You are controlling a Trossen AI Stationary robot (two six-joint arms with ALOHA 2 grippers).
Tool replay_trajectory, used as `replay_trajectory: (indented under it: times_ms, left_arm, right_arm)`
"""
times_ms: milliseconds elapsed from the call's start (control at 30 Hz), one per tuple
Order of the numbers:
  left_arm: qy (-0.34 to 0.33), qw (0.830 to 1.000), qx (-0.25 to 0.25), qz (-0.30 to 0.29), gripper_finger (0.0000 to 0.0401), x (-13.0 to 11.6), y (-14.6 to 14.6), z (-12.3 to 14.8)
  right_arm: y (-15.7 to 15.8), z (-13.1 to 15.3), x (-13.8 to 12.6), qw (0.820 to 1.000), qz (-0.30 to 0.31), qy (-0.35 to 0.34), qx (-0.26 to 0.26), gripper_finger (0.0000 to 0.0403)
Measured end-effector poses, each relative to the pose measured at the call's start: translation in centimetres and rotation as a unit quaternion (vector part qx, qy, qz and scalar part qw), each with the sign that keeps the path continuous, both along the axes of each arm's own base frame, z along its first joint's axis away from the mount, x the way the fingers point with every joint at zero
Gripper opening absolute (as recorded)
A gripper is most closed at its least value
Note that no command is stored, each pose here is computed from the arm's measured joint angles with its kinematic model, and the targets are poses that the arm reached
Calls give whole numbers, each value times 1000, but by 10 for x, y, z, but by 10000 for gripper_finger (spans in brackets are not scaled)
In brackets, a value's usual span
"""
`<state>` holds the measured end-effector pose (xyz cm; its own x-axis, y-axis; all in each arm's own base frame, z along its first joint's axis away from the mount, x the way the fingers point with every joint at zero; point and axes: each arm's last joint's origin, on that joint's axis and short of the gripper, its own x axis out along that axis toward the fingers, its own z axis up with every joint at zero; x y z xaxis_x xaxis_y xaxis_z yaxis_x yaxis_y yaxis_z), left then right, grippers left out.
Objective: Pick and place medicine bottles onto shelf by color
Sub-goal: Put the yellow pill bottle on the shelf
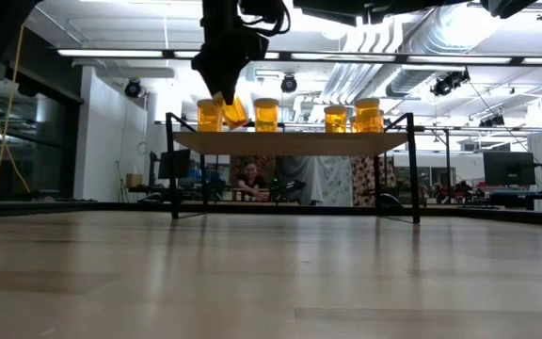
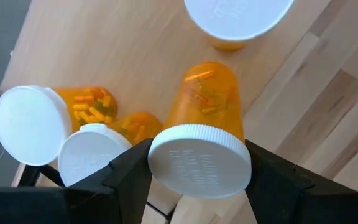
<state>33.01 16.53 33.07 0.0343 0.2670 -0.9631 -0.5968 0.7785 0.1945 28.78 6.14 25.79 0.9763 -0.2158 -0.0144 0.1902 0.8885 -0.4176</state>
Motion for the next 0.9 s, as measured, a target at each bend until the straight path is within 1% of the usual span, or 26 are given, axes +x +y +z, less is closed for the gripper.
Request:
replay_trajectory:
  times_ms: [333,667,900]
  left_arm:
    - [-5,1000,4,-9,212,1,1,0]
    - [-4,1000,10,-14,230,1,3,0]
    - [-4,1000,11,-9,234,-2,9,0]
  right_arm:
    - [0,0,0,1000,0,-1,3,385]
    - [0,0,0,1000,0,-1,4,385]
    - [0,0,0,1000,0,-1,4,385]
